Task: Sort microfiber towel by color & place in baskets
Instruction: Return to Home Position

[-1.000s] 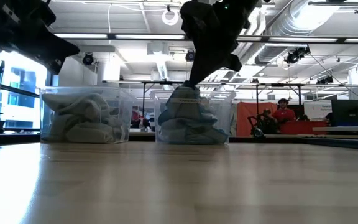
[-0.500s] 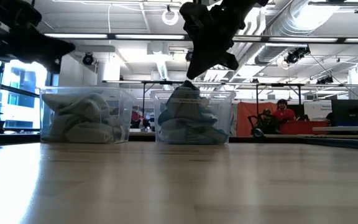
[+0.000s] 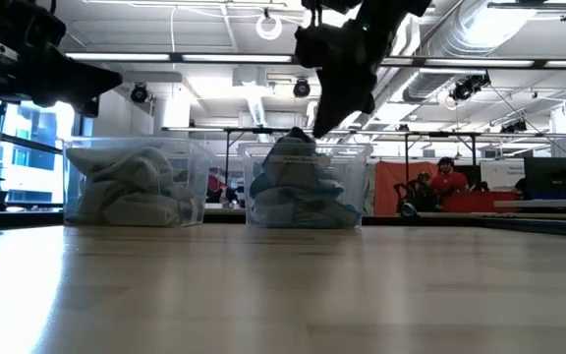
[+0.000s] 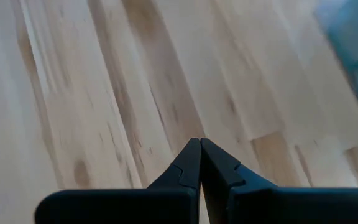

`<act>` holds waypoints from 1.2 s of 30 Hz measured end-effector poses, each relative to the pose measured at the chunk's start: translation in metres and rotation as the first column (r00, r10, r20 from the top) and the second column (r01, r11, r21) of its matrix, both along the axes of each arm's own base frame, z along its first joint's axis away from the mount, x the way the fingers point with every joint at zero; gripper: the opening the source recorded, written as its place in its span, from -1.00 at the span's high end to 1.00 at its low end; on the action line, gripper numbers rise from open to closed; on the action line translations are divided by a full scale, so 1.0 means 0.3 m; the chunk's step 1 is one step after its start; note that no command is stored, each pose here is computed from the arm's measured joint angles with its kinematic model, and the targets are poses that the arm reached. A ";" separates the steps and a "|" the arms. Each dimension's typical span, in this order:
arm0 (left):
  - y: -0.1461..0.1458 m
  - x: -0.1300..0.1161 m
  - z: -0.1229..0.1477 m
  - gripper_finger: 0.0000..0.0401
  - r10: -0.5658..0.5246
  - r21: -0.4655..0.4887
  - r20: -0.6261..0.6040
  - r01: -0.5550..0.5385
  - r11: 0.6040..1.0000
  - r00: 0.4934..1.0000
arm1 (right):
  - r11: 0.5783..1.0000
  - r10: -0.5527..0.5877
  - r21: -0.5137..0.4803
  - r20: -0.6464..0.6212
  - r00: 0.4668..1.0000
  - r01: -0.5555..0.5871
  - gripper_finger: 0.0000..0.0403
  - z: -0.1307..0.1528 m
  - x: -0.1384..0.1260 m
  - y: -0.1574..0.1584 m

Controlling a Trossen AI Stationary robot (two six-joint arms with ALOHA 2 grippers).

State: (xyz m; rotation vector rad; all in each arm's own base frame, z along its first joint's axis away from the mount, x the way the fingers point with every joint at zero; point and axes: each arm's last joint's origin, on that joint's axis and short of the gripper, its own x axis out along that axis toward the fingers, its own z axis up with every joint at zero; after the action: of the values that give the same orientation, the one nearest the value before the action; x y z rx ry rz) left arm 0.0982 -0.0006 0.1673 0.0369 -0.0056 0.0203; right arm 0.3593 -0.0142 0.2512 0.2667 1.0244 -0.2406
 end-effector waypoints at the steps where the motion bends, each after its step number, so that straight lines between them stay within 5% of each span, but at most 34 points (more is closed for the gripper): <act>1: 0.000 0.001 -0.002 1.00 0.000 0.023 -0.008 0.000 1.000 1.000 | 1.000 0.026 -0.012 -0.016 1.000 -0.026 1.00 -0.012 -0.005 0.005; 7: 0.000 0.003 -0.004 1.00 0.000 0.045 -0.016 0.000 0.999 1.000 | 0.994 0.102 -0.036 -0.033 0.994 -0.103 1.00 -0.121 -0.028 0.028; 12: 0.000 0.003 -0.004 1.00 0.000 0.046 -0.016 0.000 0.999 1.000 | 0.991 0.135 -0.022 0.088 0.987 -0.133 1.00 -0.212 -0.060 0.035; 20: 0.000 0.003 -0.004 1.00 0.001 0.045 -0.016 0.000 0.999 1.000 | 0.993 0.116 -0.039 0.322 0.939 -0.110 1.00 -0.269 -0.261 0.037; 28: 0.000 0.003 -0.004 1.00 0.001 0.045 -0.015 0.000 0.999 1.000 | 0.993 0.116 -0.094 0.578 0.808 -0.075 1.00 -0.276 -0.501 0.027; 36: 0.000 0.003 -0.004 1.00 0.000 0.045 -0.015 0.000 0.999 1.000 | 0.992 0.103 -0.124 0.823 0.558 0.000 1.00 -0.303 -0.663 0.011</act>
State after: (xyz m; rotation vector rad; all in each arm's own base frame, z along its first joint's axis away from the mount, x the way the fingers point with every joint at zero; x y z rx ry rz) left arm 0.0990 -0.0006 0.1661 0.0824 0.0093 0.0199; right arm 0.1603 -0.0108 0.1604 0.2094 0.0506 -0.0861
